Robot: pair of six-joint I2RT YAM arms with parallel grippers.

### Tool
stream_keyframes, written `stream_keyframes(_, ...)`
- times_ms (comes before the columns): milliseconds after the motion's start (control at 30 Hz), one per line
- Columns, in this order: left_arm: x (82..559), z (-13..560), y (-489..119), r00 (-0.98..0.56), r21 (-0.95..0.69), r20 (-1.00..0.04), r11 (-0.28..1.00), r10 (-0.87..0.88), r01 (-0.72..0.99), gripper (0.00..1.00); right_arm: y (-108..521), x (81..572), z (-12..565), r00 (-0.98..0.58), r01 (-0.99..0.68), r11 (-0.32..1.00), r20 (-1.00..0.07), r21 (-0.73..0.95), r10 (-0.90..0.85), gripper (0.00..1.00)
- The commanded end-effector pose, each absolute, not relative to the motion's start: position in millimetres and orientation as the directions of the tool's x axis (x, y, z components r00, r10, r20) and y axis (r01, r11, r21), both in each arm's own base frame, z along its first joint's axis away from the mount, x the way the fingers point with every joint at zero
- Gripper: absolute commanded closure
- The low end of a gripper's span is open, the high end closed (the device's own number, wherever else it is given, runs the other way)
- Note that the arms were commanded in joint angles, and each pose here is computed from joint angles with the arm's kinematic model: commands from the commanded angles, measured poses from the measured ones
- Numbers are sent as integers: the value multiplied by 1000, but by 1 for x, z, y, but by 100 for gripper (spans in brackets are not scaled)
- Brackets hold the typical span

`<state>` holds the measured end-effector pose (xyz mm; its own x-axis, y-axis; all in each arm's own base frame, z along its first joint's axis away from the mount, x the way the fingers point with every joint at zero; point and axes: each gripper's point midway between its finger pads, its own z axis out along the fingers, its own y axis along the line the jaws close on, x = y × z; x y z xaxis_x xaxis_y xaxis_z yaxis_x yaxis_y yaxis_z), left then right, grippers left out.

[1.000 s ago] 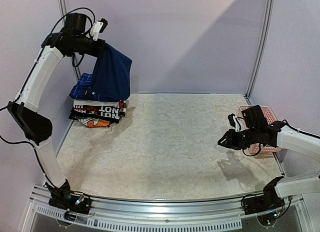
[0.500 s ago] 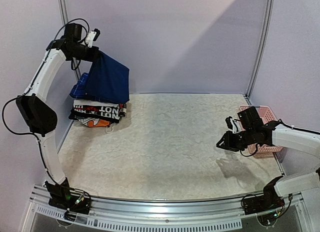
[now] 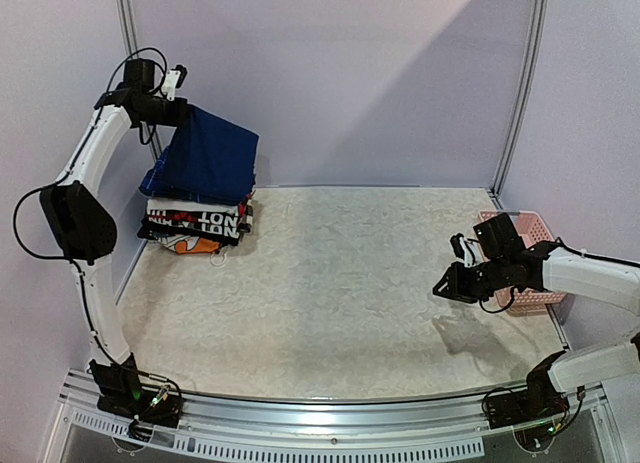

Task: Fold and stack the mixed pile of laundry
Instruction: Place the square-folded T-shirt at the corner of the board.

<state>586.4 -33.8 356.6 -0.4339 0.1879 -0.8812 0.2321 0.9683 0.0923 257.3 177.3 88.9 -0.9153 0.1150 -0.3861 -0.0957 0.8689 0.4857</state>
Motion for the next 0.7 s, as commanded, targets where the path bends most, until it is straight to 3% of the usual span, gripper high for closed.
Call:
stream_keyframes(0,606,351,-18,-402,95,-899,975,171,202,100,178,259,88,-912,-99,879,-396,466,107,75)
stream_keyframes(667,624,322,34,-447,107,-884,990,138,93,98,183,259,82,-919,-101,888,-383,450,90,75)
